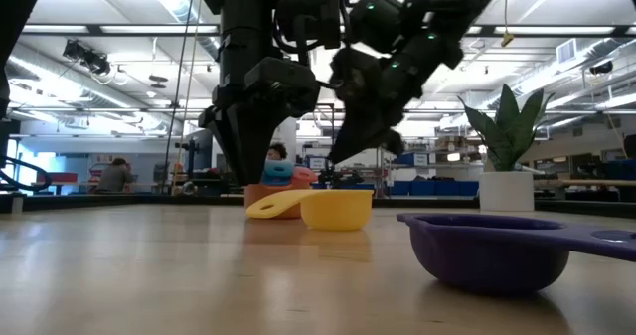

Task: Nest measuring cups in basket
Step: Stack the light blue measuring cup on top of the red measuring cup

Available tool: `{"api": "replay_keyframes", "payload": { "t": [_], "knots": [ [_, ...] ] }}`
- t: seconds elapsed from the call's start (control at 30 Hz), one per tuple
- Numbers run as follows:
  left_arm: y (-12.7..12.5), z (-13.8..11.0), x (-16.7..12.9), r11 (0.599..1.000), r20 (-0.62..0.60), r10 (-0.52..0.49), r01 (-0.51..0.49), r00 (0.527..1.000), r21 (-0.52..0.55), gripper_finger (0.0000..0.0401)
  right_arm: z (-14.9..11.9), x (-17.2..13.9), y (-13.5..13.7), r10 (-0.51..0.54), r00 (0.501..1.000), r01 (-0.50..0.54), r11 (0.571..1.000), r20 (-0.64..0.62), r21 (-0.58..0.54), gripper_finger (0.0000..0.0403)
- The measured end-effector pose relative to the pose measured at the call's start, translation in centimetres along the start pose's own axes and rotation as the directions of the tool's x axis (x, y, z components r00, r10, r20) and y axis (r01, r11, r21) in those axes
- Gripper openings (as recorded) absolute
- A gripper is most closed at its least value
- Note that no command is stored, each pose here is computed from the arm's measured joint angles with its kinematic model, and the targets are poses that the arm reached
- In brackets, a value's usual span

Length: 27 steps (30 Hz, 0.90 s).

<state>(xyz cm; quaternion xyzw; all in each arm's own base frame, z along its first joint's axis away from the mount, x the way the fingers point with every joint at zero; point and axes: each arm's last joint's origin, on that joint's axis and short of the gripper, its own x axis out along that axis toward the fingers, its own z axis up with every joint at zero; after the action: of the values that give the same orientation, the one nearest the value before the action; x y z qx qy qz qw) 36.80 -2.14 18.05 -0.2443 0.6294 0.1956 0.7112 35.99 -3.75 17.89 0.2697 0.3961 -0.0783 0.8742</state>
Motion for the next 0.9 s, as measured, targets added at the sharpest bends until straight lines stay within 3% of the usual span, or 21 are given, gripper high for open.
{"api": "replay_keyframes", "payload": {
  "t": [0.3,0.63,0.9],
  "knots": [
    [0.0,0.0,0.0,1.000,-0.001,-0.001,0.001,1.000,0.024,0.0133,1.4,2.5,1.7,0.076,0.996,-0.078,0.997,-0.056,-0.025,0.0000],
    [-0.1,0.2,0.0,0.997,0.037,0.007,-0.010,0.999,0.081,0.0133,1.6,1.5,1.5,0.017,0.996,-0.021,0.999,-0.085,-0.047,0.0000],
    [0.1,0.1,0.0,0.996,0.030,0.034,-0.037,0.999,0.087,0.0133,1.0,1.6,1.2,0.004,0.990,-0.003,1.000,-0.138,0.009,0.0000]
  ]
}}
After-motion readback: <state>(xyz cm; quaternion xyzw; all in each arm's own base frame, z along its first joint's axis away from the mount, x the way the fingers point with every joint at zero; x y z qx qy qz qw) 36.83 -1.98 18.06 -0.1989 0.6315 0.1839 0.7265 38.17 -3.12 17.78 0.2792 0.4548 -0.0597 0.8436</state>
